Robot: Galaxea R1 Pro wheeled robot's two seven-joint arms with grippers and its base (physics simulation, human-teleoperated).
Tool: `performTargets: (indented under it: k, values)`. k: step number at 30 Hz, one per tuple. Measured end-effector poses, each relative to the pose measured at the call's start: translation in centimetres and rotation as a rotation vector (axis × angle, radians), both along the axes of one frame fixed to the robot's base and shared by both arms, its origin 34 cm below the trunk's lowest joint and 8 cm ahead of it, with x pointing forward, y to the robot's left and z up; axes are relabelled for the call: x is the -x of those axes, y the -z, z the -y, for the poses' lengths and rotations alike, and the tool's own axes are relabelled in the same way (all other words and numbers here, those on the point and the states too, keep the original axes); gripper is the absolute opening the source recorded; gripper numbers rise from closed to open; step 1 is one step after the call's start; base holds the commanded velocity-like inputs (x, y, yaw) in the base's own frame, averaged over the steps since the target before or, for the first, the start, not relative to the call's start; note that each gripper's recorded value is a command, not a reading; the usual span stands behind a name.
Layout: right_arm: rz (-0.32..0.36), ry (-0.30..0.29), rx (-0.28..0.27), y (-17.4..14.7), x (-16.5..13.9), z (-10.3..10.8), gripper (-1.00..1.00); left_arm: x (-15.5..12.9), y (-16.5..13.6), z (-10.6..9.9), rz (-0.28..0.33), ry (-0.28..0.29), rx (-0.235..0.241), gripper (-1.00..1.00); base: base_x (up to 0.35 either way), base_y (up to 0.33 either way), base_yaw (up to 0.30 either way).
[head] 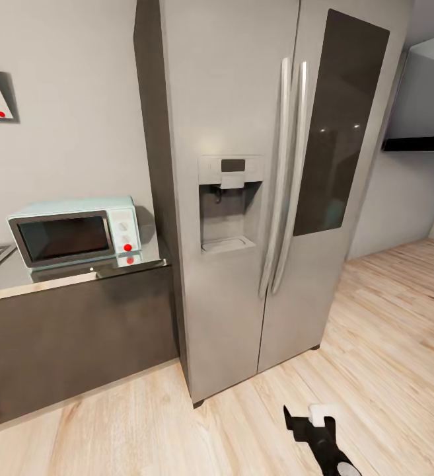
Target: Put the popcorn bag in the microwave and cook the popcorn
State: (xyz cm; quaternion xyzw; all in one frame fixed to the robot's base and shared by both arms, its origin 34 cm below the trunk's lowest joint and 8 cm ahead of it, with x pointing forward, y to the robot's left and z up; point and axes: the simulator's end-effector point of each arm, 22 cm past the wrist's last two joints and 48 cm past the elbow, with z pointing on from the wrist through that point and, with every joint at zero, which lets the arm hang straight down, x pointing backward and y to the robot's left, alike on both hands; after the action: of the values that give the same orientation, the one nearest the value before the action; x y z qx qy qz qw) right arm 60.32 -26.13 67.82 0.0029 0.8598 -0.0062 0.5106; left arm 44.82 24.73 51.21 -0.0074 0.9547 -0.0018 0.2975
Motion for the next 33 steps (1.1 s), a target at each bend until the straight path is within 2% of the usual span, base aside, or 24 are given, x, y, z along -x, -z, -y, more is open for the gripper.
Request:
performTargets:
  k: [7, 8, 10, 13, 18, 23, 33]
  values:
    - [0.004, -0.011, 0.003, 0.0, 0.1, -0.5, 1.0, -0.9, -0.5, -0.1, 0.021, -0.007, 0.001, 1.0, 0.0, 0.0, 0.262]
    - [0.004, -0.01, 0.003, 0.0, 0.1, -0.5, 1.0, -1.9, -1.1, -0.1, 0.04, -0.007, 0.001, 1.0, 0.0, 0.0, 0.281]
    - [0.011, -0.011, 0.003, -0.3, 0.0, -0.6, 1.0, -5.2, -3.3, -0.1, 0.117, -0.006, 0.003, 1.0, 0.0, 0.0, 0.281]
    - [0.013, -0.013, 0.003, -0.3, 0.1, -0.6, 1.0, -6.5, -4.3, 0.1, 0.149, -0.002, 0.007, 1.0, 0.0, 0.0, 0.282]
    - [0.015, -0.016, 0.0, -0.3, 0.2, -0.9, 1.0, -6.4, -4.3, 0.7, 0.151, -0.002, 0.015, 1.0, -0.06, 0.095, 0.282]
    - [0.04, -0.019, -0.002, -0.7, 0.1, -1.1, 1.0, -6.5, -4.5, 0.9, 0.168, -0.004, 0.019, 1.0, -0.166, 0.29, 0.282]
    - [0.046, -0.02, -0.002, -0.8, 0.0, -1.2, 1.0, -6.5, -4.6, 0.9, 0.173, -0.007, 0.02, 1.0, -0.142, 0.305, 0.282]
